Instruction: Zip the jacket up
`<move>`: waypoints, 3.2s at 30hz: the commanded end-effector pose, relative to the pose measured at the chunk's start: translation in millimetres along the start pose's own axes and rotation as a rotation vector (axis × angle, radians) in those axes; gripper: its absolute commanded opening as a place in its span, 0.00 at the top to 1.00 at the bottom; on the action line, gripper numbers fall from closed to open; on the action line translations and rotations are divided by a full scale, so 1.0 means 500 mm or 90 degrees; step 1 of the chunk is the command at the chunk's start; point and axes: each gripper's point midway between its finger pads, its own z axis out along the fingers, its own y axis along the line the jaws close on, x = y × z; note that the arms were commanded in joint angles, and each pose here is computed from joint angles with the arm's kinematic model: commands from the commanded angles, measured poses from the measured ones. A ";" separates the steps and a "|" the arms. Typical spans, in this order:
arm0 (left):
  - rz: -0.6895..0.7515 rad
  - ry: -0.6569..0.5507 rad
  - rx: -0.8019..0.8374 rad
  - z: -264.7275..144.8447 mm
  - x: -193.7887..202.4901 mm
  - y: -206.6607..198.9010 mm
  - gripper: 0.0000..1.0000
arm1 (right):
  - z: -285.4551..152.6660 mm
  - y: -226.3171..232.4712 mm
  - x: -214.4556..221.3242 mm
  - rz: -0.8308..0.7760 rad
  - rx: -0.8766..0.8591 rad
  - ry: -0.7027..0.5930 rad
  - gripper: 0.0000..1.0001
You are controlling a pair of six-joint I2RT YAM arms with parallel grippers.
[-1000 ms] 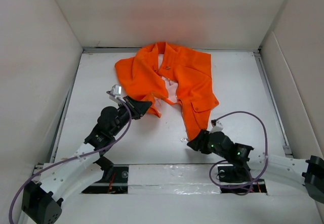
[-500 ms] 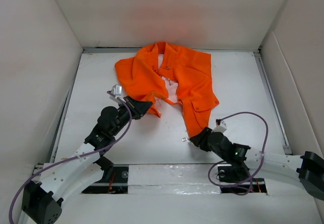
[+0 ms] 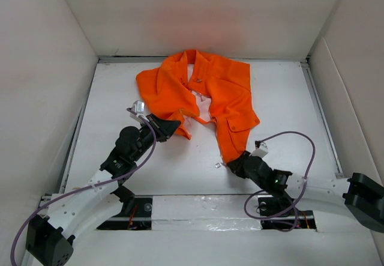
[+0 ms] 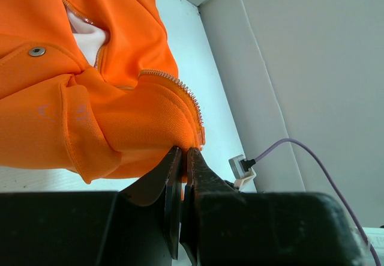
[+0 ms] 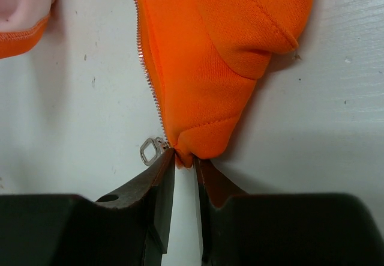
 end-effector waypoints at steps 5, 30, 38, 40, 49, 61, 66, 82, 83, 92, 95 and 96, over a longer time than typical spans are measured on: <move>0.006 -0.029 0.051 -0.003 -0.026 -0.039 1.00 | 0.003 -0.038 -0.008 -0.034 0.043 -0.024 0.85; 0.057 -0.103 -0.011 0.001 -0.100 -0.044 1.00 | -0.069 0.368 -0.199 -0.211 -0.403 -0.144 1.00; 0.045 -0.060 0.003 0.026 -0.057 -0.047 1.00 | -0.054 0.410 -0.212 -0.217 -0.442 -0.165 1.00; 0.043 -0.056 0.003 0.033 -0.053 -0.045 1.00 | -0.062 0.423 -0.217 -0.223 -0.463 -0.164 1.00; 0.018 -0.036 0.062 0.047 -0.043 -0.082 1.00 | -0.095 0.469 -0.253 -0.182 -0.568 -0.205 1.00; -0.013 -0.046 0.125 0.050 -0.050 -0.121 1.00 | -0.158 0.554 -0.323 -0.132 -0.680 -0.305 1.00; -0.028 -0.053 0.150 0.051 -0.058 -0.141 1.00 | -0.163 0.574 -0.342 -0.116 -0.684 -0.328 1.00; -0.034 -0.031 0.198 0.037 -0.049 -0.169 1.00 | -0.148 0.587 -0.332 -0.126 -0.678 -0.309 1.00; -0.034 -0.026 0.201 0.036 -0.047 -0.171 1.00 | -0.148 0.590 -0.334 -0.127 -0.678 -0.309 1.00; -0.034 -0.025 0.210 0.032 -0.044 -0.173 1.00 | -0.147 0.587 -0.332 -0.127 -0.675 -0.307 1.00; -0.034 -0.035 0.210 0.028 -0.048 -0.172 1.00 | -0.153 0.581 -0.333 -0.125 -0.673 -0.310 1.00; -0.033 -0.040 0.212 0.026 -0.052 -0.174 1.00 | -0.152 0.577 -0.332 -0.125 -0.669 -0.310 1.00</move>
